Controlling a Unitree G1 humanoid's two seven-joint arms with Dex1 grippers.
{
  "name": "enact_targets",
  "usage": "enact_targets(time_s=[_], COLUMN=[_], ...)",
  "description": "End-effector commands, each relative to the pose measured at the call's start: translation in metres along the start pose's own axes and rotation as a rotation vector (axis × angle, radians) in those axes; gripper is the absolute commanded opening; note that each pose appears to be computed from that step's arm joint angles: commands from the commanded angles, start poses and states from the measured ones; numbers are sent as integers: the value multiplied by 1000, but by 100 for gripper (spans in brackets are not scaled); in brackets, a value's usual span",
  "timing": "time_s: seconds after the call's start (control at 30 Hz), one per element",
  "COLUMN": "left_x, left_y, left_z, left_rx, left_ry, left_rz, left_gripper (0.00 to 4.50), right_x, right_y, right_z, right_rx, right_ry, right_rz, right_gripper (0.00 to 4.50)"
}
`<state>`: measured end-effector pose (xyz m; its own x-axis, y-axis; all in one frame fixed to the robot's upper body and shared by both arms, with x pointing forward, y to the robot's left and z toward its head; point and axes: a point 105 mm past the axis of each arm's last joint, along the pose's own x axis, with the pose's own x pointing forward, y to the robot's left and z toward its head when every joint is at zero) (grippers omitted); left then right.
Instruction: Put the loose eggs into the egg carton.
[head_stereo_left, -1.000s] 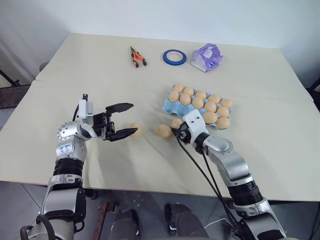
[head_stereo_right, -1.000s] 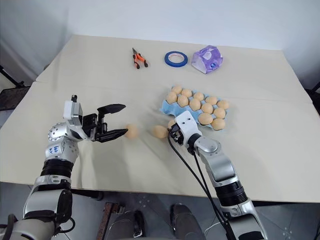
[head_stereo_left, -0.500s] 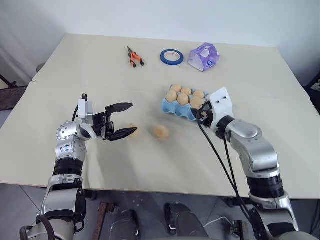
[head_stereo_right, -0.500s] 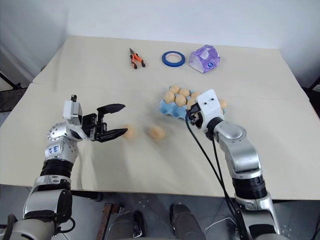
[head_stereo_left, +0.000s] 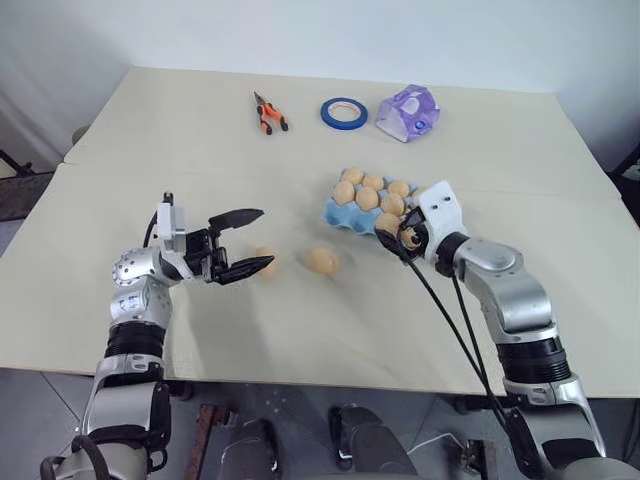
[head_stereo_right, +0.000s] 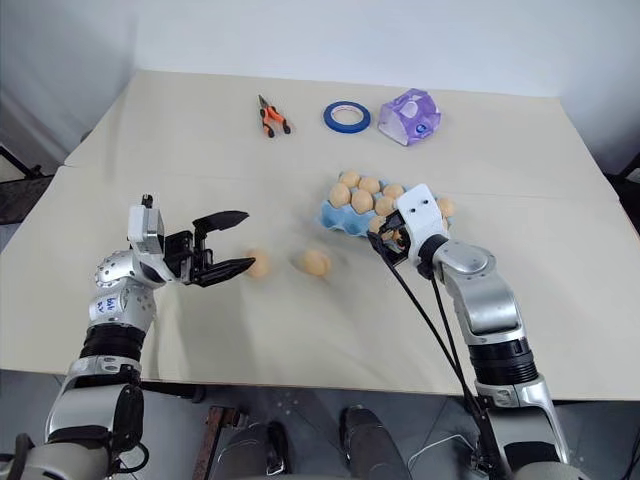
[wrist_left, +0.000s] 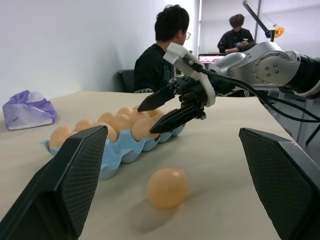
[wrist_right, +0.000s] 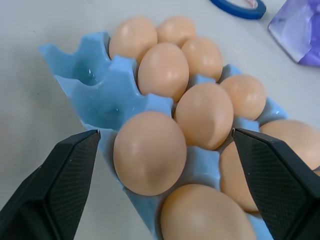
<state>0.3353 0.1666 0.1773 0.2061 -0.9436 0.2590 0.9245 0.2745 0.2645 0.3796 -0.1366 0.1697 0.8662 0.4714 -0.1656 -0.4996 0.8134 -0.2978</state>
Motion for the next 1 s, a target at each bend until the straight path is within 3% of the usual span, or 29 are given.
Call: enact_targets(time_s=[0.03, 0.17, 0.27, 0.37, 0.5, 0.67, 1.0], left_x=[-1, -5, -16, -32, -50, -83, -119], left_y=[4, 11, 16, 21, 16, -5, -26], left_z=[13, 21, 27, 31, 32, 32, 43], left_rx=[60, 98, 134, 173, 192, 196, 180], left_ry=[-3, 0, 12, 33, 67, 141, 199], left_rz=[21, 98, 182, 288, 365, 468, 554], left_gripper=[450, 450, 450, 450, 450, 450, 450], right_x=[-14, -39, -64, -87, -115, -137, -147], right_y=[-8, -19, -11, -7, 1, -8, -22], right_z=[15, 24, 32, 15, 9, -17, -22], right_rx=[-45, -67, -80, -107, -4, 28, 18], right_ry=[-49, -131, -293, -312, -401, -291, -266], right_rz=[5, 51, 175, 292, 420, 466, 416], right_gripper=[445, 445, 445, 445, 445, 445, 445])
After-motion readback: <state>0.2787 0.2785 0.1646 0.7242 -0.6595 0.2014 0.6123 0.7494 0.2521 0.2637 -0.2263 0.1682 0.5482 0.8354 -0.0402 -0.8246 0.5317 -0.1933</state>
